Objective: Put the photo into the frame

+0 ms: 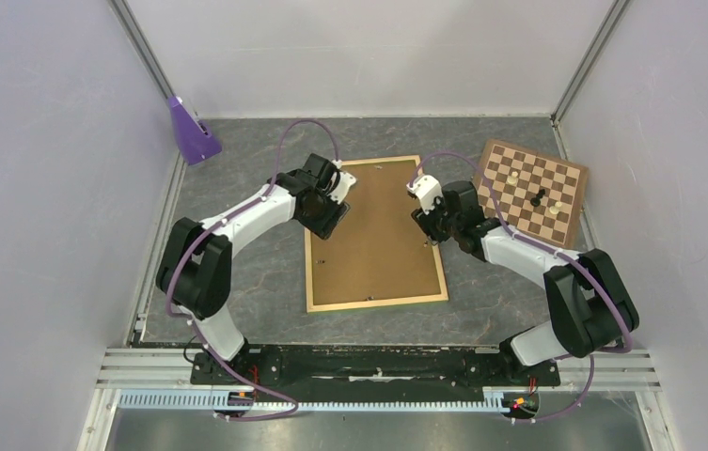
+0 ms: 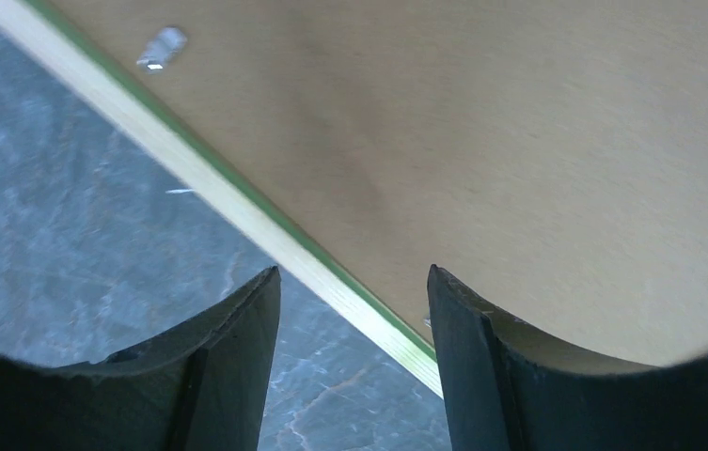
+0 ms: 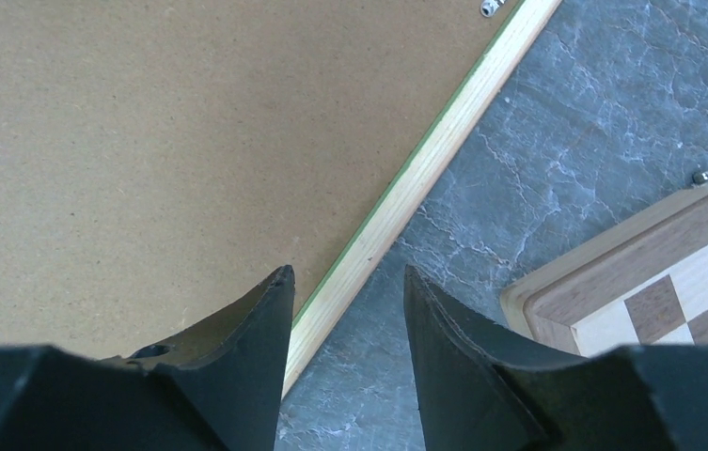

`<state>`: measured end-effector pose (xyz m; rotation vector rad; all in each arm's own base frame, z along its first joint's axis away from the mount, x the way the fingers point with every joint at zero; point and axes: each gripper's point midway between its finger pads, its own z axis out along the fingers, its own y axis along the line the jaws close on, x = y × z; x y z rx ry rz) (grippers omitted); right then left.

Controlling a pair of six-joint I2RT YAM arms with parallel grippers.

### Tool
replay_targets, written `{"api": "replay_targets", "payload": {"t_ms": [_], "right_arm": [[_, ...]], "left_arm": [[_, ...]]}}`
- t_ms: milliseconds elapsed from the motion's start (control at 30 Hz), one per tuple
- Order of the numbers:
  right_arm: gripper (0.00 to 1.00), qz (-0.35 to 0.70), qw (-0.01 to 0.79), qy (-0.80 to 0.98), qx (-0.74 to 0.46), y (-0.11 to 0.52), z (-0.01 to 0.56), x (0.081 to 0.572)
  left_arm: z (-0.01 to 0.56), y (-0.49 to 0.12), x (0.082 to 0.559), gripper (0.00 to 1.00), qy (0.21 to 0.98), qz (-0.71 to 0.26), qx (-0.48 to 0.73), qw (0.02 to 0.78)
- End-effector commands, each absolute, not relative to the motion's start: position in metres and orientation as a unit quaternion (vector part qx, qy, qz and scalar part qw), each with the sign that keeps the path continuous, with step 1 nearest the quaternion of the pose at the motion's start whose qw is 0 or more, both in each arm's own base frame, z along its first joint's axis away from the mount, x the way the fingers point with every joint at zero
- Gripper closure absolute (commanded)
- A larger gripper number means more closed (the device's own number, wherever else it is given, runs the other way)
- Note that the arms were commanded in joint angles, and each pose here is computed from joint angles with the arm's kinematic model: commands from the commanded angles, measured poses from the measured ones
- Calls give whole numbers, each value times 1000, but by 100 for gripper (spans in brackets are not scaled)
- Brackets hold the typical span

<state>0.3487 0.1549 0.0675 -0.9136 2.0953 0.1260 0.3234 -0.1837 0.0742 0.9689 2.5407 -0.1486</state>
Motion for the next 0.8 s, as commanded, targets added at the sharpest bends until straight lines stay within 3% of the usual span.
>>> {"api": "replay_targets", "payload": {"t_ms": [0, 300, 767], "right_arm": [[50, 29, 443, 830, -339, 148, 81, 357], [51, 30, 445, 835, -322, 145, 79, 358], [53, 43, 440, 837, -323, 148, 73, 353]], "left_arm": [[81, -163, 358, 34, 924, 28, 268, 272], [84, -144, 374, 34, 931, 50, 214, 291], [36, -142, 376, 38, 972, -86, 110, 188]]}}
